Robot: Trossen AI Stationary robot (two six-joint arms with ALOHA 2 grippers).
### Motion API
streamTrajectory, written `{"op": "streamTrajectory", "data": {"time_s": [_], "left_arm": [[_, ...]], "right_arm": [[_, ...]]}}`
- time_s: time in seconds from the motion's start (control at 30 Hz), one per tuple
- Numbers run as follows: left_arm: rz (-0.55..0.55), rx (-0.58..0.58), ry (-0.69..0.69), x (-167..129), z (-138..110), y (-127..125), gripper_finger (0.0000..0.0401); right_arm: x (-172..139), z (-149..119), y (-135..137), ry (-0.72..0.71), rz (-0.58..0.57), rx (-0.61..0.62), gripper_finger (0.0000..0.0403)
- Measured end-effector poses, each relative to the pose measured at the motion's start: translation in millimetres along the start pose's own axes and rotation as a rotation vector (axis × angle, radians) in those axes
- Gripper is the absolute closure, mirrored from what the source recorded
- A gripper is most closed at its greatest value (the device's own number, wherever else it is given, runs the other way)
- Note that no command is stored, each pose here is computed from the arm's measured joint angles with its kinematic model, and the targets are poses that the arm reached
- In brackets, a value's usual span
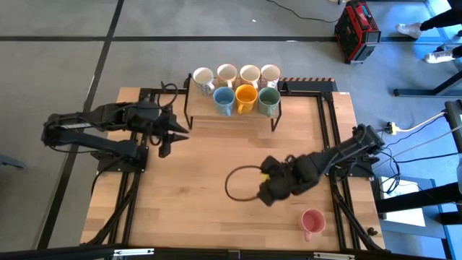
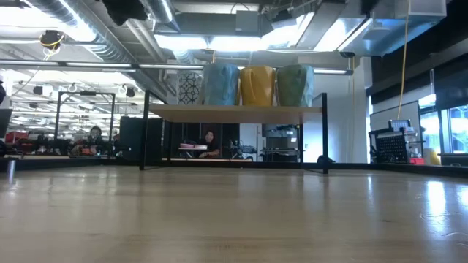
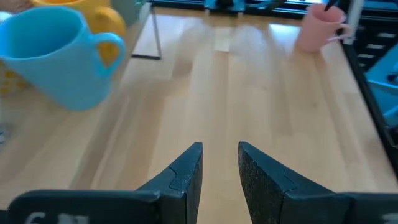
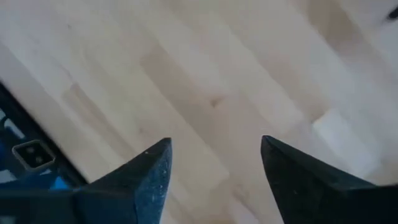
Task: Place coffee mugs
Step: Put the pink mug on the shelf
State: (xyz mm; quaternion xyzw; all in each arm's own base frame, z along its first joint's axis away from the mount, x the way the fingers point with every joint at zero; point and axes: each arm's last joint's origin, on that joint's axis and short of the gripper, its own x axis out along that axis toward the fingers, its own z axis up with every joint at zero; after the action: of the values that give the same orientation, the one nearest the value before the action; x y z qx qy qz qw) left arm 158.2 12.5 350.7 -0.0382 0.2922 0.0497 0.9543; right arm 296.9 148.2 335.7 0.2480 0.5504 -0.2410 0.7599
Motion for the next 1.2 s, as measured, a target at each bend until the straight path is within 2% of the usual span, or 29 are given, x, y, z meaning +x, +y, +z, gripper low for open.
{"op": "streamTrajectory", "data": {"time_s": [0.37,0.53,0.63,0.83,1.03,1.2], "left_arm": [[-0.102,0.018,-0.027,-13.0,-3.6,-17.2,0.0305],[-0.12,0.009,-0.023,-13.0,-4.2,-21.5,0.0305],[-0.105,-0.011,-0.018,-11.7,-4.1,-22.8,0.0305],[-0.041,-0.09,-0.028,-11.8,-4.1,-22.9,0.0305],[-0.021,-0.15,-0.032,-11.9,-4.1,-23.1,0.0305],[0.008,-0.171,-0.04,-11.9,-3.9,-22.2,0.0305]], "right_arm": [[-0.1,-76.5,16.6,0.162,-0.008,0.143,0.017],[-0.4,-112.6,14.5,0.202,-0.076,0.197,0.0171],[5.0,-136.2,13.7,0.208,-0.098,0.24,0.0172],[22.6,-174.8,16.3,0.255,-0.055,0.315,0.0172],[47.5,-192.2,7.2,0.257,-0.095,0.329,0.0172],[64.0,-192.7,2.5,0.228,-0.088,0.263,0.0172]]}}
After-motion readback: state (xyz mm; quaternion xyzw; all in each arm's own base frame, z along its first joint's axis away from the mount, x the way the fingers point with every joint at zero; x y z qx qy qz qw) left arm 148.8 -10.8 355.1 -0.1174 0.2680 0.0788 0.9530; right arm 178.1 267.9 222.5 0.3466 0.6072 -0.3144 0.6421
